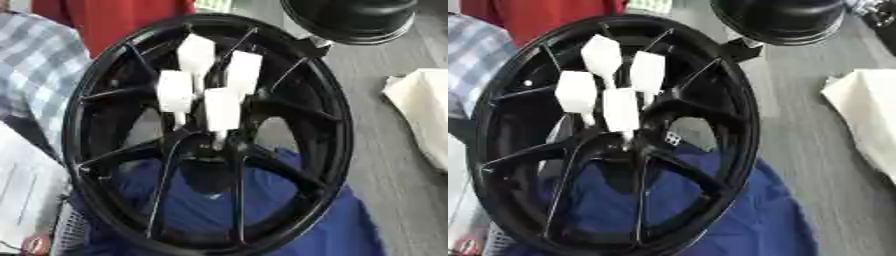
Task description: Pull the pin out of the wheel hub.
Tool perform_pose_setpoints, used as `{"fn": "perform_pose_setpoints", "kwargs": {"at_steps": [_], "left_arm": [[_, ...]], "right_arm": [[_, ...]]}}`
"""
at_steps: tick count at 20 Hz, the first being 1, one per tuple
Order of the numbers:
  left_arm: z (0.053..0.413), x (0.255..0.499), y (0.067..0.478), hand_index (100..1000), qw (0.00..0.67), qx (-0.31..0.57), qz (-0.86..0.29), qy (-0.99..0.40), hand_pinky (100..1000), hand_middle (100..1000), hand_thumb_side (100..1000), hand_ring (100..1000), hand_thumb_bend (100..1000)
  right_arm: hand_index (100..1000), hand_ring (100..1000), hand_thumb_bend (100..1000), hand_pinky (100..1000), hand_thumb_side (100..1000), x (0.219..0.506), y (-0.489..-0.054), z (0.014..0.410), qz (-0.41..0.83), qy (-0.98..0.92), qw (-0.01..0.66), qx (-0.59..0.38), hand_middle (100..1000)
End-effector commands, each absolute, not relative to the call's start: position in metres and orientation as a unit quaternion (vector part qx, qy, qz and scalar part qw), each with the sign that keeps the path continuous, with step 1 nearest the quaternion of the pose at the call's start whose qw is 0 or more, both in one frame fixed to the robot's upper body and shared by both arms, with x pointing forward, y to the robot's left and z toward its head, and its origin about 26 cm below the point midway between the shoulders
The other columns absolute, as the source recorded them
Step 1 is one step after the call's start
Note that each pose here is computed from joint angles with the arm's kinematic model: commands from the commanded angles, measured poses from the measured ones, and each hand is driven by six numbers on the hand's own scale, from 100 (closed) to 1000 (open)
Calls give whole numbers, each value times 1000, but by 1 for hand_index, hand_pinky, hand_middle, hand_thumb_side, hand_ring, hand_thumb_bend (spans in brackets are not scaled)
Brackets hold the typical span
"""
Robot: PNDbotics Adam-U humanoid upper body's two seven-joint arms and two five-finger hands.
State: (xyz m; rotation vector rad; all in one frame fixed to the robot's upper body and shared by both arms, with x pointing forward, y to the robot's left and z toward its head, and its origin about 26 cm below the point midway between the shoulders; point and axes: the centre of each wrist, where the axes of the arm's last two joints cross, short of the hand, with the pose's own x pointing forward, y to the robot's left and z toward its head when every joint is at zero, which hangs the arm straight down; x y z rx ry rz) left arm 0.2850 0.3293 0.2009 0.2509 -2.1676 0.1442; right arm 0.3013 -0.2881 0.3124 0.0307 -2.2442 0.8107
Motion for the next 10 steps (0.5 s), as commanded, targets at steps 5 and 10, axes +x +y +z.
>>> {"fn": "perform_pose_setpoints", "kwargs": {"at_steps": [5,10], "left_arm": [[211,283,330,803,450,105,40,-886,809,723,462,776,647],[211,283,329,803,453,105,35,-885,809,723,462,775,644]], "right_arm": [[813,777,100,886,415,292,-285,340,390,-866,312,-14,783],[808,789,100,870,402,287,-272,362,575,-784,226,-60,775]]}}
